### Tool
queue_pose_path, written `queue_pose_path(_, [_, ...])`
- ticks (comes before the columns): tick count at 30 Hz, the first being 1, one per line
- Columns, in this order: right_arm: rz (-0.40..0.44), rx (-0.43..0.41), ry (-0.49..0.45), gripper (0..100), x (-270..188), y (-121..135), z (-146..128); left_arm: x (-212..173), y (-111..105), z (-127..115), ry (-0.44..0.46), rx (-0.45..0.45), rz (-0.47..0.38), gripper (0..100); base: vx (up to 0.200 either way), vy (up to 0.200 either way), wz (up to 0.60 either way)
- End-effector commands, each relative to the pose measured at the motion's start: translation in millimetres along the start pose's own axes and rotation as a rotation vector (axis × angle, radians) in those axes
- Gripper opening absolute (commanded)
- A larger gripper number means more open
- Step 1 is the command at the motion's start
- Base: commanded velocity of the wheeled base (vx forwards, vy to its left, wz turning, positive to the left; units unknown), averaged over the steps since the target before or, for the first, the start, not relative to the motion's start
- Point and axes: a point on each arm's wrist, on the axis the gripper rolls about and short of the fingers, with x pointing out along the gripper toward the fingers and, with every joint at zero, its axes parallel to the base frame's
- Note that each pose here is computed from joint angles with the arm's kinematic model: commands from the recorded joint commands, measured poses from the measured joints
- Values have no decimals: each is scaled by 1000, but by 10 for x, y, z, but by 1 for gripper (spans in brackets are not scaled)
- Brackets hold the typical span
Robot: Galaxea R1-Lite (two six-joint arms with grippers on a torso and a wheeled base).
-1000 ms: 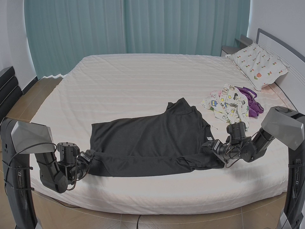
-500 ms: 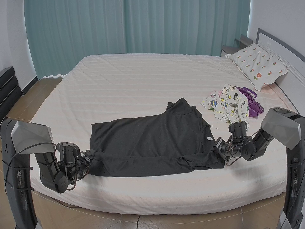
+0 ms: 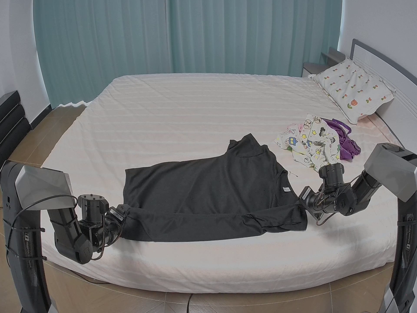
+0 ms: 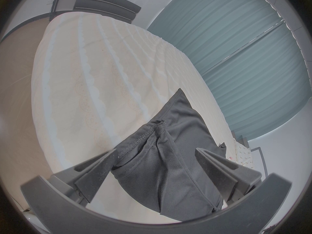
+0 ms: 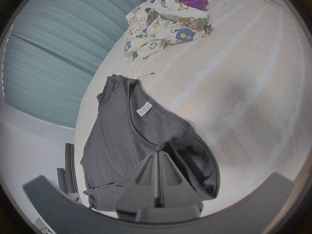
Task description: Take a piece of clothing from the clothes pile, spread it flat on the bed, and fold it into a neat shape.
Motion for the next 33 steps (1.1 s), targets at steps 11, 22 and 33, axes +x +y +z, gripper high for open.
queue_pose_path(11, [30, 1, -27, 100, -86, 73, 67, -78, -84, 115, -34, -18, -33, 100, 0, 0, 0])
queue_pose_path(22, [70, 3, -82, 100, -283, 189, 214, -179, -132, 242, -61, -38, -58, 100, 73, 0, 0])
queue_pose_path(33, [68, 2, -80, 100, -283, 182, 208, -152, -119, 238, -60, -38, -53, 100, 200, 0, 0])
